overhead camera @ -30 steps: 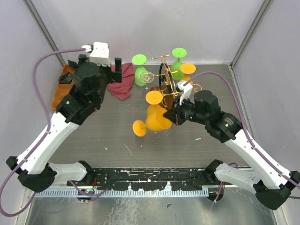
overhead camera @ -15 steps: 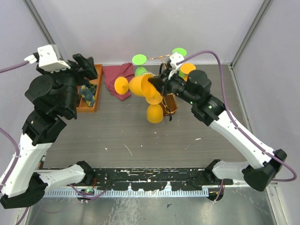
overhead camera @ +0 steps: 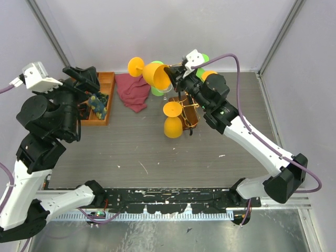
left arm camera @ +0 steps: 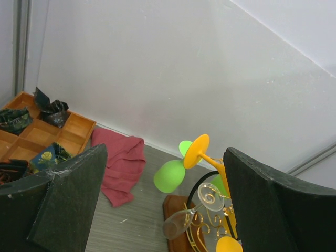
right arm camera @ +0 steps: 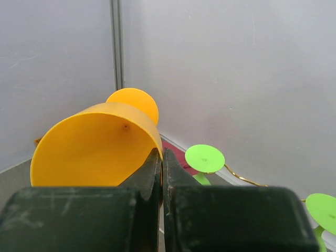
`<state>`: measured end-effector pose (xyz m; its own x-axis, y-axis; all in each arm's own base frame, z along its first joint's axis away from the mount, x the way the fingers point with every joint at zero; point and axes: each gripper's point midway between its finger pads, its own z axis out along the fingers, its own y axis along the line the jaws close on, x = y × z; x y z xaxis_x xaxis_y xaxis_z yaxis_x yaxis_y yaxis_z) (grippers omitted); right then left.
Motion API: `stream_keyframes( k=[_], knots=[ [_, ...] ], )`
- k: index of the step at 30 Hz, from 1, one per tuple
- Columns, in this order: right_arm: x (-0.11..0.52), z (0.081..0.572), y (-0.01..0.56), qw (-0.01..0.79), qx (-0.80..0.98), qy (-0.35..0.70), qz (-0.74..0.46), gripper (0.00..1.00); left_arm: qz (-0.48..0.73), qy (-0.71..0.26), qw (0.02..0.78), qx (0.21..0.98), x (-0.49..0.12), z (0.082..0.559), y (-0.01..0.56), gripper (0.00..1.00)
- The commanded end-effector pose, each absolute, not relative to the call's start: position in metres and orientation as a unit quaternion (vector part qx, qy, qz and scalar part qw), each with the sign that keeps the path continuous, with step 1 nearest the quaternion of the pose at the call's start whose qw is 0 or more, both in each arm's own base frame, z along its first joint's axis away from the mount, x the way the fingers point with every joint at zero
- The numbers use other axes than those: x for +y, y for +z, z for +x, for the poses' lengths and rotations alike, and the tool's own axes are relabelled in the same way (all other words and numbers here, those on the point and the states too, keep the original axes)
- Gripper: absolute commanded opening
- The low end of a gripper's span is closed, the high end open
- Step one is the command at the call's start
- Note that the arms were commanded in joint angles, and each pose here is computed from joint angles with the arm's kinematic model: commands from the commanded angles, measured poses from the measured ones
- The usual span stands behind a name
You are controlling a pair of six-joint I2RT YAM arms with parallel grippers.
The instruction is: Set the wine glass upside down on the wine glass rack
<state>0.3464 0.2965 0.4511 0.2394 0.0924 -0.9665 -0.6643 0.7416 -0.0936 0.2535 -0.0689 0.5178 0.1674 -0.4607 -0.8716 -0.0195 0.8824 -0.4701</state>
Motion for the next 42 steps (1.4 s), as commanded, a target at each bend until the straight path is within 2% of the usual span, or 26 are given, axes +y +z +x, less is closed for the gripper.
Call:
stream_keyframes(
  k=[1,10,21,32,36,42],
  knots=[
    [0.289,0.345,0.490,0.796,0.502,0.249,-0.227,0.01,-0.234,-0.185,0.734,0.611,-0.071,0.256,0.519,0.98],
    [0.293,0.333,0.494,0.832,0.426,0.271,-0.228,0.01,-0.314,-0.297,0.701,0.567,-0.087,0.260,0.518,0.98],
    [0.319,0.315,0.504,0.837,0.356,0.324,-0.260,0.01,-0.414,-0.423,0.609,0.528,-0.106,0.262,0.500,0.99],
    [0.341,0.287,0.507,0.819,0.326,0.378,-0.284,0.01,-0.421,-0.483,0.533,0.552,-0.153,0.280,0.477,0.99],
    [0.346,0.285,0.505,0.817,0.326,0.382,-0.284,0.01,-0.417,-0.498,0.514,0.560,-0.169,0.286,0.472,0.95],
    [0.346,0.284,0.501,0.815,0.332,0.383,-0.282,0.01,-0.426,-0.491,0.518,0.556,-0.165,0.288,0.466,0.83]
  ],
)
